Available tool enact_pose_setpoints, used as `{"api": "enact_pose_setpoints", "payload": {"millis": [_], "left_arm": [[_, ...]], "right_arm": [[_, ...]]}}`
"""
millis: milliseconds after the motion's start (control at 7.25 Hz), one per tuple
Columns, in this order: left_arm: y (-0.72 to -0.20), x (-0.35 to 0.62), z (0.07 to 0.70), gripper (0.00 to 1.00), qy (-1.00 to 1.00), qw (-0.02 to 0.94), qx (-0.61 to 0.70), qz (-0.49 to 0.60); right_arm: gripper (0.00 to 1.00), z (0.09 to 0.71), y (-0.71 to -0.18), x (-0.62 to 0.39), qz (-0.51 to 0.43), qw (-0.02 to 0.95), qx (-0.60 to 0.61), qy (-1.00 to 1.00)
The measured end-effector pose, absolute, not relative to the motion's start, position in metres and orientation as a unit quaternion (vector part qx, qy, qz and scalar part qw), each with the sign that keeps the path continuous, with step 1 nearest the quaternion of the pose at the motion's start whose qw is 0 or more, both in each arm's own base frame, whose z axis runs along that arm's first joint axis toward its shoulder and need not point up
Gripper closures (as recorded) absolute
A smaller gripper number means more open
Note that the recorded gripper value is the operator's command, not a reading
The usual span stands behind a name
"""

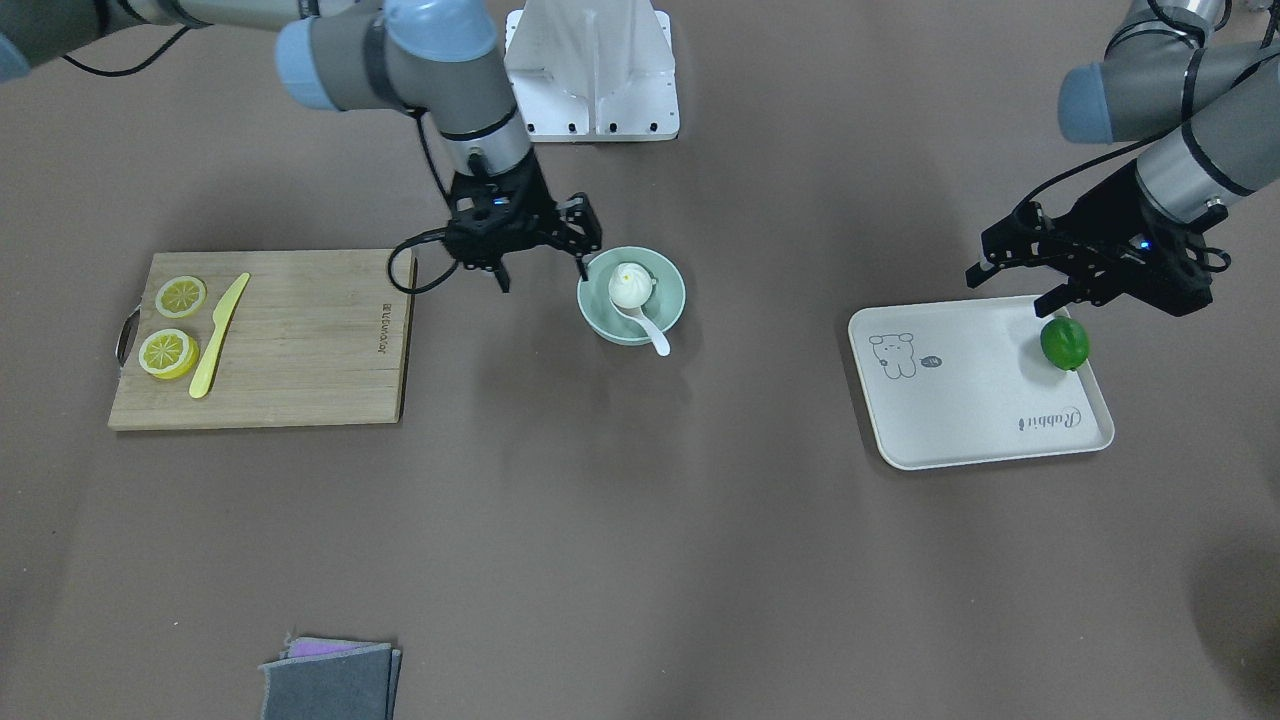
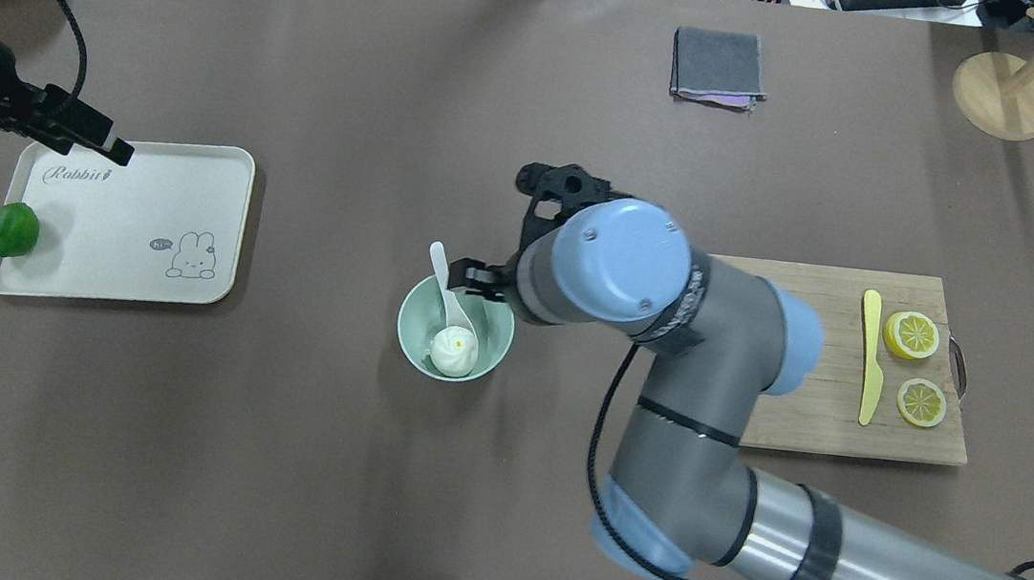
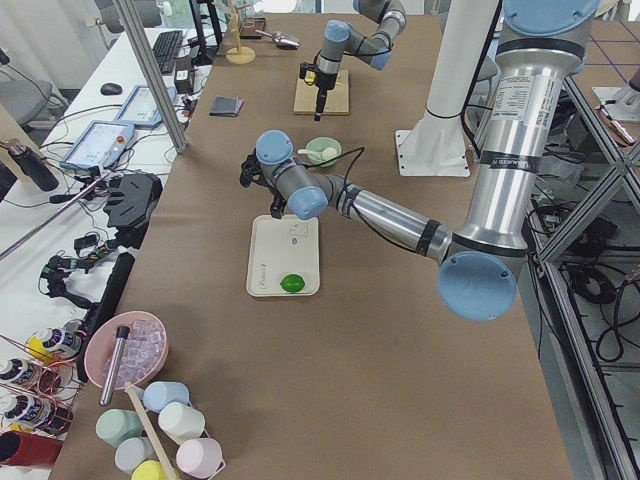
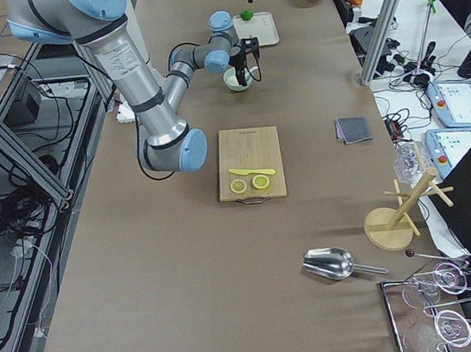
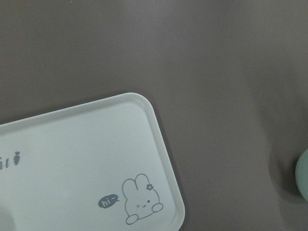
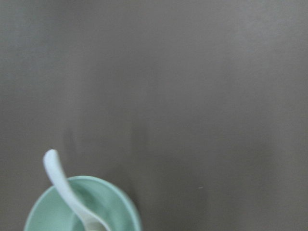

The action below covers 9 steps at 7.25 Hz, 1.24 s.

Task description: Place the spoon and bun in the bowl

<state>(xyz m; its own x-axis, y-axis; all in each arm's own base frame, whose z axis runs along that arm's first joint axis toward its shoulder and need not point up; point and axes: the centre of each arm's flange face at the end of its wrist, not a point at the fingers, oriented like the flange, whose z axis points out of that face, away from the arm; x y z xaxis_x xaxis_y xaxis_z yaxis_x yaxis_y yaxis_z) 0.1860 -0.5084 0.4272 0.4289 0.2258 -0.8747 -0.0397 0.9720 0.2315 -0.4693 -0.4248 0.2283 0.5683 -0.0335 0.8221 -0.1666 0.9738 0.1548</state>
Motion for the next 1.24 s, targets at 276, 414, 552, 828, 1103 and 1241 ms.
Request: {"api": "enact_pose_setpoints", "payload": {"millis": [276, 414, 552, 828, 1103, 1241], "left_arm": [[-0.496, 0.123, 0.493, 0.03, 0.490, 0.860, 0.113, 0.087], [-0.490, 0.084, 0.526, 0.03, 0.467, 0.870, 0.127, 0.098], [-0.483, 0.049, 0.556, 0.03, 0.444, 0.879, 0.136, 0.107], [-0.462, 0.003, 0.594, 0.02, 0.403, 0.897, 0.146, 0.108], [-0.447, -0.011, 0.610, 0.02, 0.388, 0.906, 0.141, 0.096], [-0.442, -0.013, 0.617, 0.02, 0.388, 0.908, 0.130, 0.090]], "right_arm": [[0.00, 0.323, -0.470, -0.337, -0.024, 0.896, 0.098, -0.433], [0.00, 0.372, -0.486, -0.267, -0.056, 0.900, 0.099, -0.420], [0.00, 0.423, -0.493, -0.196, -0.084, 0.905, 0.104, -0.405], [0.00, 0.508, -0.480, -0.086, -0.107, 0.910, 0.106, -0.386], [0.00, 0.559, -0.466, -0.031, -0.121, 0.907, 0.105, -0.389], [0.00, 0.569, -0.465, -0.019, -0.124, 0.907, 0.106, -0.389]]}}
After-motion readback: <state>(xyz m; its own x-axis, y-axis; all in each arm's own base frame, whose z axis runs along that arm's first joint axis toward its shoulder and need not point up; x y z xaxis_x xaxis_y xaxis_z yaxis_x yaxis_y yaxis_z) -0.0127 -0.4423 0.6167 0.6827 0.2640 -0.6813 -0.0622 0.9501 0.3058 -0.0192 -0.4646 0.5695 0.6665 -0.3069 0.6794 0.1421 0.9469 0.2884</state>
